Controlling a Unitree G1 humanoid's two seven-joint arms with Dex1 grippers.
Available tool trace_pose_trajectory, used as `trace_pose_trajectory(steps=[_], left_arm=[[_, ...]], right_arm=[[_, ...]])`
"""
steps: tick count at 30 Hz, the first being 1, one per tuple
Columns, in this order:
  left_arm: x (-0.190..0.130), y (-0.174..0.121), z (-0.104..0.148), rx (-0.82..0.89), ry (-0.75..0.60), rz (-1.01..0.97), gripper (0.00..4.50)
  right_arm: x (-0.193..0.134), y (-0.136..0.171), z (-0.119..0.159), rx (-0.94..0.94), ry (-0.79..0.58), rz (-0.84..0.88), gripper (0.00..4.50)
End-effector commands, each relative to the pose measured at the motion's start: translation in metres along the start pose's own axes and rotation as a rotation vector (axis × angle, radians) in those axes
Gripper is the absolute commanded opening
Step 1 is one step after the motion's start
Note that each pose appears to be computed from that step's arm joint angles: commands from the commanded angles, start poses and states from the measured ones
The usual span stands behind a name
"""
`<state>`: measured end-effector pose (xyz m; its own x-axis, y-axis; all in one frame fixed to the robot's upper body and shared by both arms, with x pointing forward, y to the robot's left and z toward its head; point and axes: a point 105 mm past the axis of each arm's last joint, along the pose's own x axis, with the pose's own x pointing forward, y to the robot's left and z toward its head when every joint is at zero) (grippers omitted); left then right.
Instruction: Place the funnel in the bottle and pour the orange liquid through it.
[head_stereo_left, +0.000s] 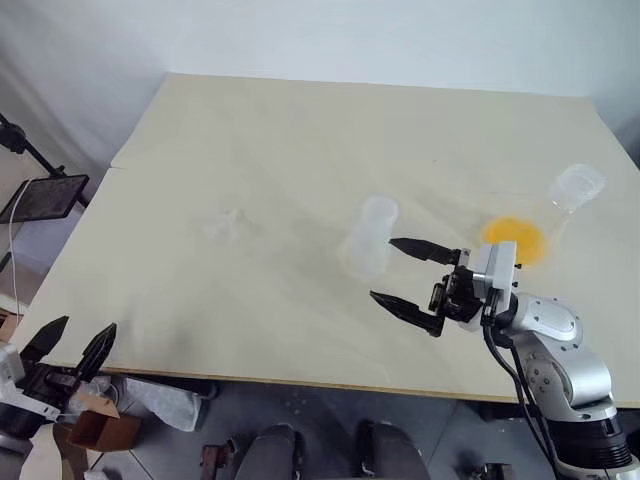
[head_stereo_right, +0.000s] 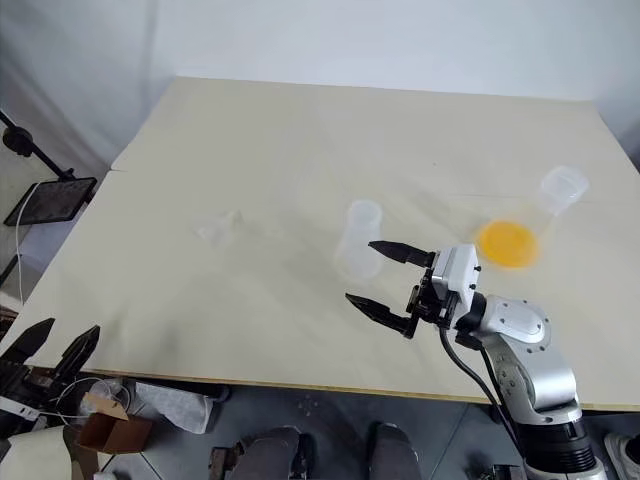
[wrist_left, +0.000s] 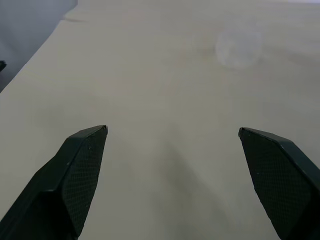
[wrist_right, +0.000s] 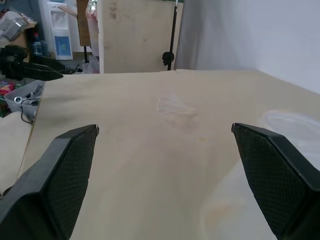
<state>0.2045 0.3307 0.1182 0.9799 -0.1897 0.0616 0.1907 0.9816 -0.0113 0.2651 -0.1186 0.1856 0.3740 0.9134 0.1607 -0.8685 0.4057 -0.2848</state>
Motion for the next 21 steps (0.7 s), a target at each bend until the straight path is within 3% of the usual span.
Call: trace_pose_trajectory(steps=[1, 4, 6, 10, 21], left_arm=[[0.033, -0.026, 0.01, 0.028, -0.031, -0.108, 4.47], [0.087, -0.062, 0.016, 0.017, -0.044, -0.249, 4.47], [0.111, -0.063, 0.013, 0.045, -0.009, -0.226, 4.47], [0.14, -0.052, 0.02, 0.066, -0.041, -0.136, 4.47], [0.204, -0.078, 0.013, 0.054, -0.021, -0.249, 4.47]], right_arm=[[0.002, 0.0, 0.006, -0.029, -0.02, 0.009, 4.5], [0.0, -0.004, 0.007, -0.048, -0.013, -0.021, 4.5], [-0.003, -0.004, 0.007, -0.059, -0.006, -0.043, 4.5], [-0.005, -0.003, 0.008, -0.059, -0.005, -0.076, 4.5], [-0.009, 0.001, 0.008, -0.061, -0.003, -0.142, 4.5]])
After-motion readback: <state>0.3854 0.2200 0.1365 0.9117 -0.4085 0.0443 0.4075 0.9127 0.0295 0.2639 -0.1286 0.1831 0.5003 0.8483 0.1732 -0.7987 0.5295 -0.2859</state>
